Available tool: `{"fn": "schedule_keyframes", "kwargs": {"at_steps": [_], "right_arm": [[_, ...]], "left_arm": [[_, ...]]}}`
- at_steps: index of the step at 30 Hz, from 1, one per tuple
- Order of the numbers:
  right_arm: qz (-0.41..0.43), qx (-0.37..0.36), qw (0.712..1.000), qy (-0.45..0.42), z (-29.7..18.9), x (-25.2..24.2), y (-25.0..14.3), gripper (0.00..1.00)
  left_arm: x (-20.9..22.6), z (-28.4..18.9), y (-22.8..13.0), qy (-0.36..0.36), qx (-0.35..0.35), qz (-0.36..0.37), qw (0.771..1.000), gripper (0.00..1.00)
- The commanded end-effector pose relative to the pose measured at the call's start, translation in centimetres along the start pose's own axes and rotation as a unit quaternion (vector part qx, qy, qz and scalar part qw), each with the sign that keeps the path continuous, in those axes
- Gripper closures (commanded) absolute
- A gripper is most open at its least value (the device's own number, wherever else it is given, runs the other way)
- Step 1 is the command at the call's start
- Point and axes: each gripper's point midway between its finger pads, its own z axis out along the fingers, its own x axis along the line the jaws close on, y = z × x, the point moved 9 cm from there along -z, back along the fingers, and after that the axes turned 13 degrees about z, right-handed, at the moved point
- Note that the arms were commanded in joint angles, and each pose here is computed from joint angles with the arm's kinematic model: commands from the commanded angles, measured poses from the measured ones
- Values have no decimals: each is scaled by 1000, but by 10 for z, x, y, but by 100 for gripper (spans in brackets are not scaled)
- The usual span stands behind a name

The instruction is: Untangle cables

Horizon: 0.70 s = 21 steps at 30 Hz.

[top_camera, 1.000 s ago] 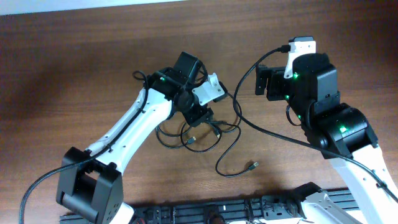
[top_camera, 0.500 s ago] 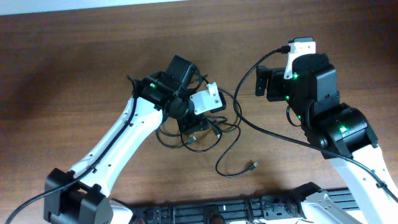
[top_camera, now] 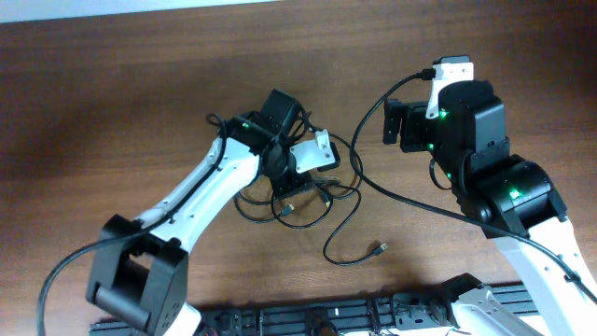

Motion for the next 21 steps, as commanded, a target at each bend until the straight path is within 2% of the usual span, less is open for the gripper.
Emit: {"fn": "schedule_keyframes", "kwargs": {"at_steps": [1, 6, 11, 14, 18, 21], "right_arm": [[6, -9, 1000, -3, -3, 0, 4, 1], [2, 5, 1000, -11, 4, 0, 1, 1], [0, 22, 1000, -8, 10, 1, -2, 1], [0, 41, 999, 17, 10, 5, -6, 1], [-1, 70, 996, 48, 10, 9, -12, 1], [1, 96, 991, 90, 8, 16, -17, 1]], "left_arm": [[0, 11, -4, -12, 7, -12, 1000, 97], [14, 3, 10, 35, -35, -98, 994, 100], [20, -27, 29, 84, -88, -119, 985, 100], [22, -65, 38, 121, -129, -141, 974, 100], [16, -133, 41, 186, -207, -191, 941, 100], [-4, -172, 44, 223, -246, -170, 928, 99]]}}
